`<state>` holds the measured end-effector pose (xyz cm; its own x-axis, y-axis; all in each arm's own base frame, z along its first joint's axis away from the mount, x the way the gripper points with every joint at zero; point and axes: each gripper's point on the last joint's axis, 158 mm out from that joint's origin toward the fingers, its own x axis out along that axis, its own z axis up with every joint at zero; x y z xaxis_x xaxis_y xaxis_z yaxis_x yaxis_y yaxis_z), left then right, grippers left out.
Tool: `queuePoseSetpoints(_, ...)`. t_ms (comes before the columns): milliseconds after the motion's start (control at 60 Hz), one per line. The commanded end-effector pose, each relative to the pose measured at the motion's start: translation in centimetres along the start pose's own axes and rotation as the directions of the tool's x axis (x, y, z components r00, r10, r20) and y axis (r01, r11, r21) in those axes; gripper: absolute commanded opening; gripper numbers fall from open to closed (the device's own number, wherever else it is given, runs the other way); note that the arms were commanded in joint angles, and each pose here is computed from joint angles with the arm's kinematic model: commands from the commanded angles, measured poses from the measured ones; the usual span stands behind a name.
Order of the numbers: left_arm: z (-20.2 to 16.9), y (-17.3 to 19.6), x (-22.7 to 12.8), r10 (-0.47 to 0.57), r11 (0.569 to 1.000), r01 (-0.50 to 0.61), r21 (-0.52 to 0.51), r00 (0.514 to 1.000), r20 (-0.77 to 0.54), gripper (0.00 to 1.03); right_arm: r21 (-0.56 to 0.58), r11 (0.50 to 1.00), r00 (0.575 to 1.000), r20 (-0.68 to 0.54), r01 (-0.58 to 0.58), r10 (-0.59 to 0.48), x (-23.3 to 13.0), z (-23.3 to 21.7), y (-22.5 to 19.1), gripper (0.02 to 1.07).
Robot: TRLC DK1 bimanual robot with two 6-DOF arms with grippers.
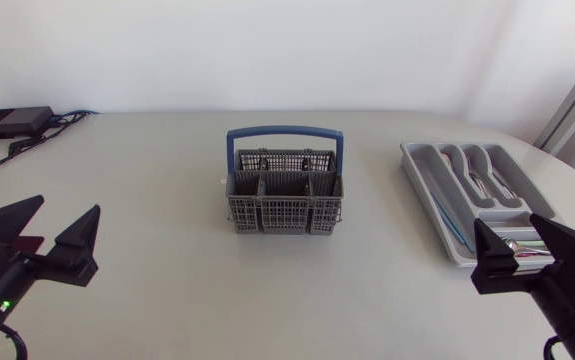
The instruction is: Sort the cutlery from the basket into the organizer compartments.
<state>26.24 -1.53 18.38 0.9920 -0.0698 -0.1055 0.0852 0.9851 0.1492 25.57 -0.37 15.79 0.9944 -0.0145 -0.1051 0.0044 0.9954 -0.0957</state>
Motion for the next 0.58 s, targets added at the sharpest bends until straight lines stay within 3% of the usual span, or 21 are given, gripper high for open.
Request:
queuePoseSetpoints(0, -1.1, 0.3, -0.1, 0.020, 0.998, -0.020, -0.057, 1.000, 0.007, 0.99, 0.065, 0.998, 1.000, 0.024, -0.001, 0.000, 0.0, -0.7, 0.2, 1.02)
queuePoseSetpoints(300, -3.5, 0.6, -0.5, 0.058, 0.987, -0.052, -0.154, 0.998, 0.035, 0.99, 0.095, 0.995, 0.999, 0.048, -0.005, 0.000, 0.0, -0.9, 0.3, 1.02)
queuePoseSetpoints(567, -3.6, 0.6, -0.5, 0.059, 0.986, -0.053, -0.156, 0.998, 0.036, 0.99, 0.095, 0.995, 0.999, 0.048, -0.005, 0.000, 0.0, -0.9, 0.3, 1.02)
